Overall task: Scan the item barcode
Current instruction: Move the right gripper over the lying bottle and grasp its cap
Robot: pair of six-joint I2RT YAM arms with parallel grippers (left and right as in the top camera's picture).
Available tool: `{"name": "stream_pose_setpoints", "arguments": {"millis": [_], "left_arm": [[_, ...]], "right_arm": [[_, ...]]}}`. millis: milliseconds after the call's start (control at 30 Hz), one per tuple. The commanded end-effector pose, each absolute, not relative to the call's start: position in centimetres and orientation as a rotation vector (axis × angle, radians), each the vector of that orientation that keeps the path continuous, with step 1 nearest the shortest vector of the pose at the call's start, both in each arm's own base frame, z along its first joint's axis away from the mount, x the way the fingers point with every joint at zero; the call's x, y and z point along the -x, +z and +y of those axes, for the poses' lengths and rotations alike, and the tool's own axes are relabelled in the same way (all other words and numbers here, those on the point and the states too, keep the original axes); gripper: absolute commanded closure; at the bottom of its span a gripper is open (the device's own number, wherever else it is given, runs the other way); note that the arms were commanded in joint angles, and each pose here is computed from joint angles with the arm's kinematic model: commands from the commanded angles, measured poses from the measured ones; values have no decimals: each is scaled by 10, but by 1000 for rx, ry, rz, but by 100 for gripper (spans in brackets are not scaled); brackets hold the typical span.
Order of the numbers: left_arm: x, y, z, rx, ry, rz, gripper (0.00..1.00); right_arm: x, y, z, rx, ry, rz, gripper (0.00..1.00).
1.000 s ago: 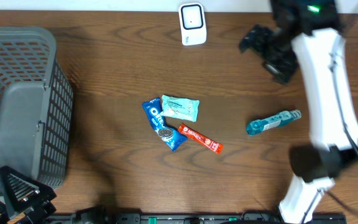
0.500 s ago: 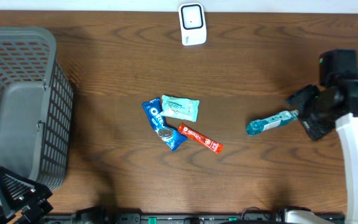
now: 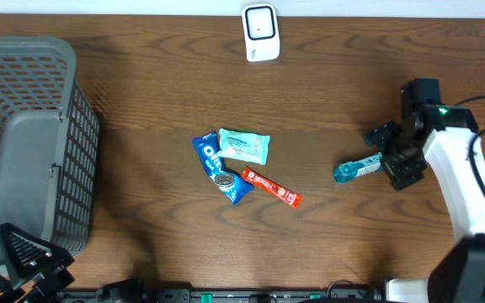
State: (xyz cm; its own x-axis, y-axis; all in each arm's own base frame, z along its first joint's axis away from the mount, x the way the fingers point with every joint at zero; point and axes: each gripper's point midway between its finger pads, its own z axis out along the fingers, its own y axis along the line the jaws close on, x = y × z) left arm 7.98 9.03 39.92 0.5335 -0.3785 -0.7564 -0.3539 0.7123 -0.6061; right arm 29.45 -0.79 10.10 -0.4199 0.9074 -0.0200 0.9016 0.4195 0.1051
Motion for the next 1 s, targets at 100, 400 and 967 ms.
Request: {"name": "stream_pose_setpoints", "arguments": {"millis": [100, 400, 967], "left_arm": [[-80, 397, 91, 810, 4, 1055, 2], [-84, 387, 92, 821, 16, 1095, 2], [-89, 377, 93, 829, 25, 1125, 2]], "right_arm": [[-297, 73, -24, -1737, -3, 2581, 13], [-318, 50, -43, -1634, -62, 2586, 15], [-328, 20, -42, -1623, -85, 2625, 28]]}}
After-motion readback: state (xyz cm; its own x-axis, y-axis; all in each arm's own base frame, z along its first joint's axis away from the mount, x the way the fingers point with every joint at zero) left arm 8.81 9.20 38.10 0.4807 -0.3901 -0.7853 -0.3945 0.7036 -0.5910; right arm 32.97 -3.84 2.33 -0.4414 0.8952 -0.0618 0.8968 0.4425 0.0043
